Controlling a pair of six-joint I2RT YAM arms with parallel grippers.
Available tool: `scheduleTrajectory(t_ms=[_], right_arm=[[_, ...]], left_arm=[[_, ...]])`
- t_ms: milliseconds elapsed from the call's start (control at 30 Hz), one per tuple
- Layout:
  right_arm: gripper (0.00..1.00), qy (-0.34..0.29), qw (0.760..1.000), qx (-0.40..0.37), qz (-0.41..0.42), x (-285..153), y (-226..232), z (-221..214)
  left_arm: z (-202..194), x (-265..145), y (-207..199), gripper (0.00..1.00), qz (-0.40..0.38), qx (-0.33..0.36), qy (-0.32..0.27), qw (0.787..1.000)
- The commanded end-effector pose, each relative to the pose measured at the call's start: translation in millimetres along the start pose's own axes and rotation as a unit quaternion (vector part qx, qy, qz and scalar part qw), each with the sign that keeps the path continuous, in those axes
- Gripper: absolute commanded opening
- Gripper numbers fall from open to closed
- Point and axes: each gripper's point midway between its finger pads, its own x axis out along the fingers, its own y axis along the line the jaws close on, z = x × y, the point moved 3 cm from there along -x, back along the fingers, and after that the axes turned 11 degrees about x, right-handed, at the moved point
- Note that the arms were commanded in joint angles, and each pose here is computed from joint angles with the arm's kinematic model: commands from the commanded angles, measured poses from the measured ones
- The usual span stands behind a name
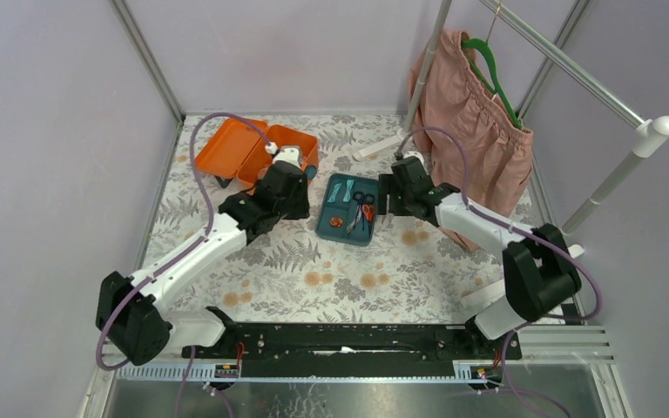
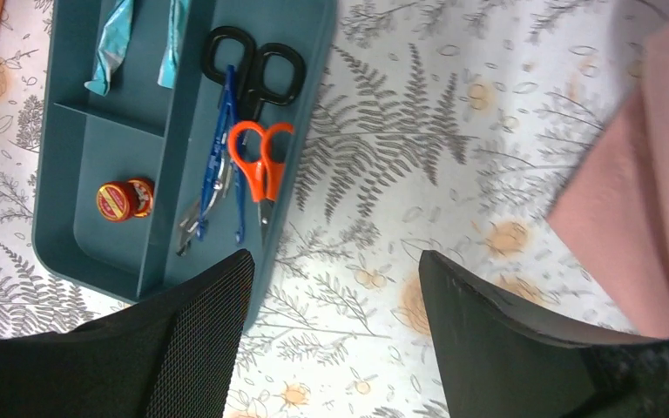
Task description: Organize the medicine kit
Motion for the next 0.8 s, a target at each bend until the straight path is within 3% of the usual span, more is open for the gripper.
scheduleTrajectory(t_ms=[0, 300, 467, 767], right_arm=[[0.78, -0.060, 0.998, 0.028, -0.014, -32, -13, 15], [0.78, -0.053, 0.997, 0.050, -0.017, -59, -44, -19], [0.78, -0.049, 0.997, 0.064, -0.016, -66, -54, -35], [0.78, -0.059, 0.996, 0.065, -0.020, -77, -60, -36]], left_arm=[[-4, 13, -45, 0.45, -0.057, 0.017, 0.003, 0.998], [-15, 85, -102, 0.43, -0.082, 0.069, 0.050, 0.993], [-21, 122, -109, 0.41, -0.063, 0.093, 0.069, 0.991], [-39, 153, -101, 0.37, -0.036, 0.109, 0.088, 0.990]])
